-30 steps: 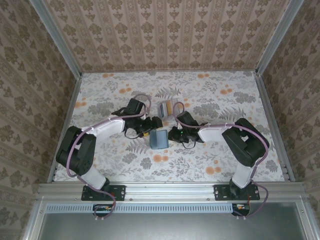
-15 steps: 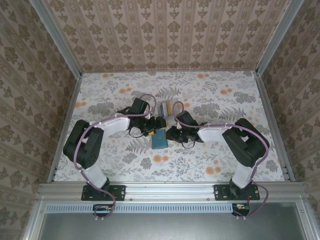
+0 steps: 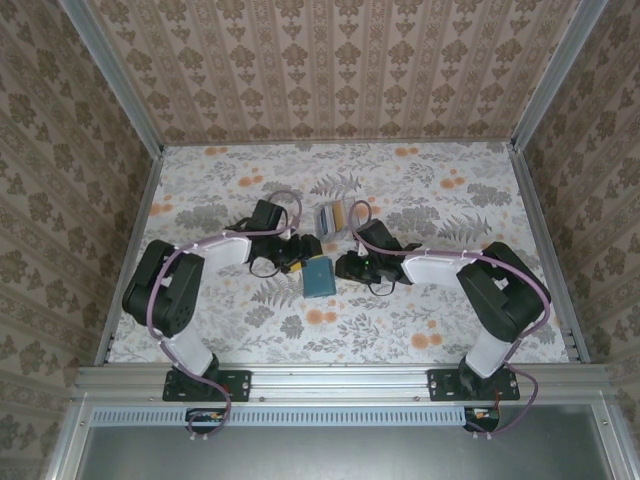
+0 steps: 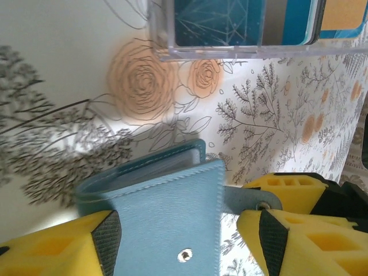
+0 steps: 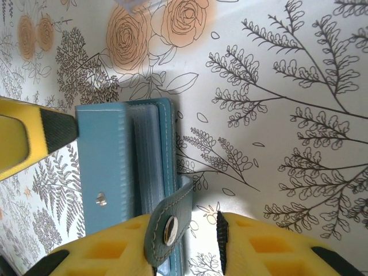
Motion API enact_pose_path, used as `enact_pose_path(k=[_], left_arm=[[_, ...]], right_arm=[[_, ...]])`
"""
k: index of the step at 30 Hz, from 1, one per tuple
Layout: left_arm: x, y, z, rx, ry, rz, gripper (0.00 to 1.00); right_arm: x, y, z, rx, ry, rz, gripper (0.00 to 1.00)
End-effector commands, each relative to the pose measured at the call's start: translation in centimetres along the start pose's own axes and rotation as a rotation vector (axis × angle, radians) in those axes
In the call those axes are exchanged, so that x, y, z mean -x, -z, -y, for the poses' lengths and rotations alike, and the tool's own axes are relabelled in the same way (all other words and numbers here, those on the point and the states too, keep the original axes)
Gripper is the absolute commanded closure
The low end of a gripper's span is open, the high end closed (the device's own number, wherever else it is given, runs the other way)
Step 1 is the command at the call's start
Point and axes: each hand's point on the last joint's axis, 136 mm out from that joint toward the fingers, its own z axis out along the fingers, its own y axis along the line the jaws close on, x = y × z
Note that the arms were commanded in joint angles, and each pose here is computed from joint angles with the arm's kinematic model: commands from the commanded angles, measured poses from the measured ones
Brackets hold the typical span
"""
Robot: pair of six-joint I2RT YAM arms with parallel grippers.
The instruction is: Put the credit cards into the card holder
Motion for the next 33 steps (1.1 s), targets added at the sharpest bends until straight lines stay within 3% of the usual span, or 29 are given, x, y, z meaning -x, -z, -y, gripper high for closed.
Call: enact_pose_path(k=[1,8,10,13,16,22,26,29,33], left_arm=[[-0.3,1.3,0.0,0.012,-0.036,0.011,0.32],[-2.1,0.3,-1.0,0.037,-0.046,-0.032,0.36],[-2.2,0.1,-1.3,0.054,-0.053,-0.034,0.4],[-2.7,0.1,-2.4,0.136,-0.086,-0.035,0.41],[-3.2,0.4,-3.9,0.23,-0.1,-0.044,0.42],[-3.3,0.0,-5.0,0.27,-0.094,-0.045,0.46],[-3.2,-0.3,-5.2,0.301,-0.114,-0.049,0.47],[-3.4,-0.5,-5.3,0.315,-0.118,-0.057,0.47],[-3.5,-0.7,-5.7,0.327,-0.114,-0.061,0.47]], right_arm=[[0.9,1.2,-0.6,-0.007,0.023,0.023,0.65],[0.6,0.4,-1.0,0.02,0.003,-0.007,0.78],[1.0,0.6,-1.3,0.022,0.005,0.002,0.78],[1.3,1.2,-1.4,0.016,0.002,0.023,0.7],[1.4,1.7,-1.1,0.0,0.009,0.024,0.7],[1.0,1.4,-0.6,0.005,-0.008,0.011,0.81],[1.1,1.5,-0.7,0.013,-0.017,0.022,0.8],[1.1,1.7,-0.7,0.009,-0.008,0.019,0.73],[1.1,1.9,-0.7,0.016,-0.005,0.027,0.75]])
